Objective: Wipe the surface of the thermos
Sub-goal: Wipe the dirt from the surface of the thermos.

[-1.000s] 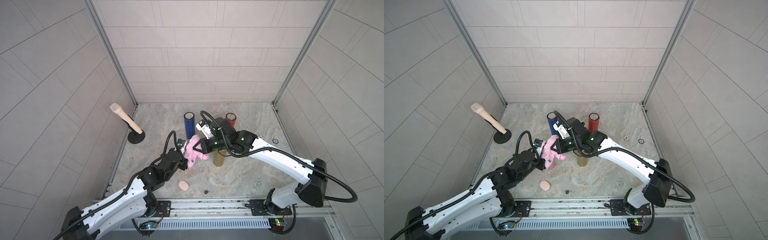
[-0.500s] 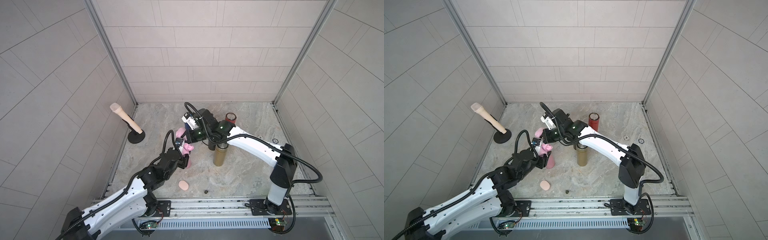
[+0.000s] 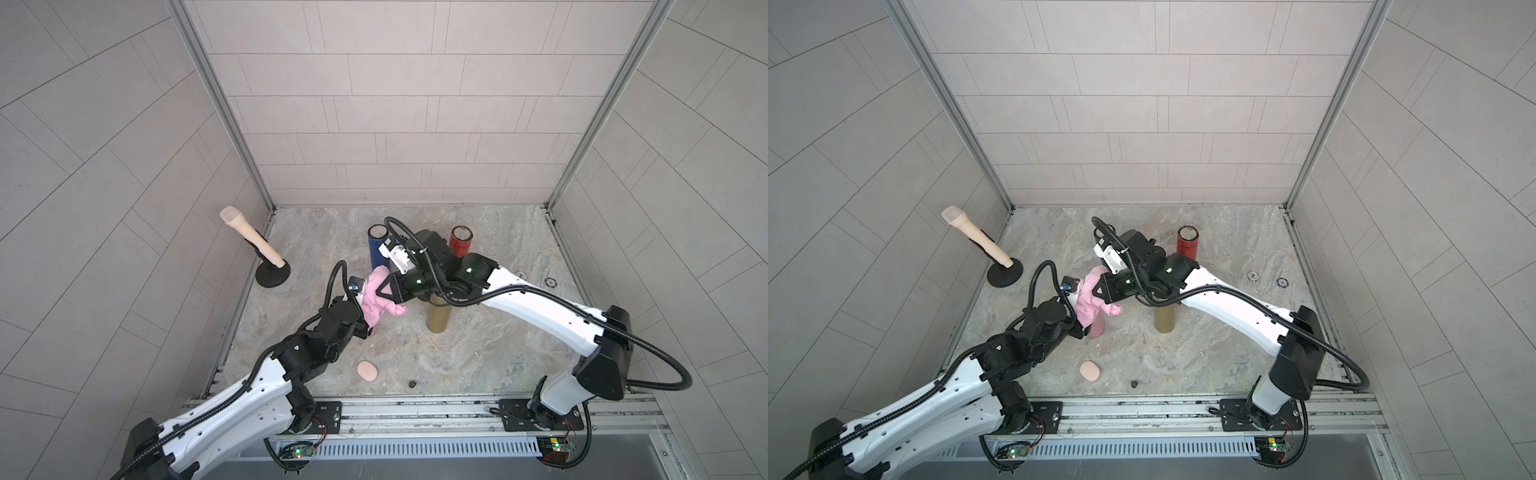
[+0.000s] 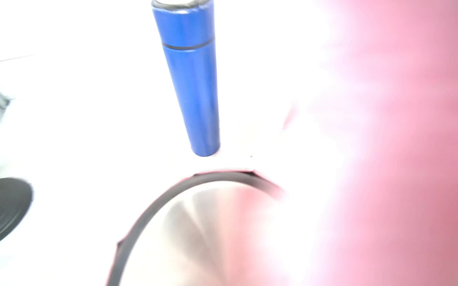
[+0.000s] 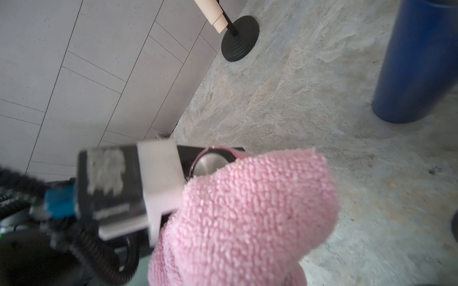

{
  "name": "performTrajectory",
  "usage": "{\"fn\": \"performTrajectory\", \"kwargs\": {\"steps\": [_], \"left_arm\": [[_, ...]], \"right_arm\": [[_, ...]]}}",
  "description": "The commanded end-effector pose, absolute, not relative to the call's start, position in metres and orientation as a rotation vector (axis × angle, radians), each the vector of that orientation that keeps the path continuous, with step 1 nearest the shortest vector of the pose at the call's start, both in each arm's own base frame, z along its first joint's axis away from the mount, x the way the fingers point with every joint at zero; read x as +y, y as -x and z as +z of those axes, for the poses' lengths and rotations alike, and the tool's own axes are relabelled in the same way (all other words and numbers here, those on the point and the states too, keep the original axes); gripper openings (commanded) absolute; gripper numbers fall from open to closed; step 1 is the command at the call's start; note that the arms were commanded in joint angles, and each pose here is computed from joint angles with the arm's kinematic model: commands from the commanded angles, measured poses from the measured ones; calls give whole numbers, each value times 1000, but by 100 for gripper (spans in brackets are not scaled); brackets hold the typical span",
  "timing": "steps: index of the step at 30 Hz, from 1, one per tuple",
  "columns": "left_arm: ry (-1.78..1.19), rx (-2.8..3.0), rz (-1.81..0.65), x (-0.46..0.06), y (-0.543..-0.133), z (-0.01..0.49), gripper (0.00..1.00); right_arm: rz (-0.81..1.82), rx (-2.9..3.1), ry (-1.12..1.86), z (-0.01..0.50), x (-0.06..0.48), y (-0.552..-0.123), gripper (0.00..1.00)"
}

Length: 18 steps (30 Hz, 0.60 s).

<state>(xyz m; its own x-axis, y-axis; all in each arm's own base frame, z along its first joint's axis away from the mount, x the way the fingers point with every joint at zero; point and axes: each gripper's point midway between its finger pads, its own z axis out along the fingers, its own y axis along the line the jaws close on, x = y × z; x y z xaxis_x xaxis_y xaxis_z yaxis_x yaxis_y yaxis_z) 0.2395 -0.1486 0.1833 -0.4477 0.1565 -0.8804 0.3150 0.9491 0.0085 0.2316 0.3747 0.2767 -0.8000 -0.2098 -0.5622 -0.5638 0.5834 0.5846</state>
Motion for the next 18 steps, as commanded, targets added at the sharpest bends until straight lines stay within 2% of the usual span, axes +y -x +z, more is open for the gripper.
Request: {"fn": "performTrajectory", "kwargs": {"steps": [1, 8, 13, 18], "left_arm": [[-138, 1952, -185, -127, -246, 238, 0], [209, 1934, -161, -71, -229, 309, 0], [211, 1783, -496, -86, -214, 367, 0], [227, 1693, -687, -90, -199, 404, 0]], "right_arm": [[1034, 2277, 570, 305, 346, -225, 0], [906, 2249, 488, 294, 320, -205, 0], [910, 2267, 504, 269, 331, -194, 0], [886, 2264, 517, 256, 342, -202, 0]]}}
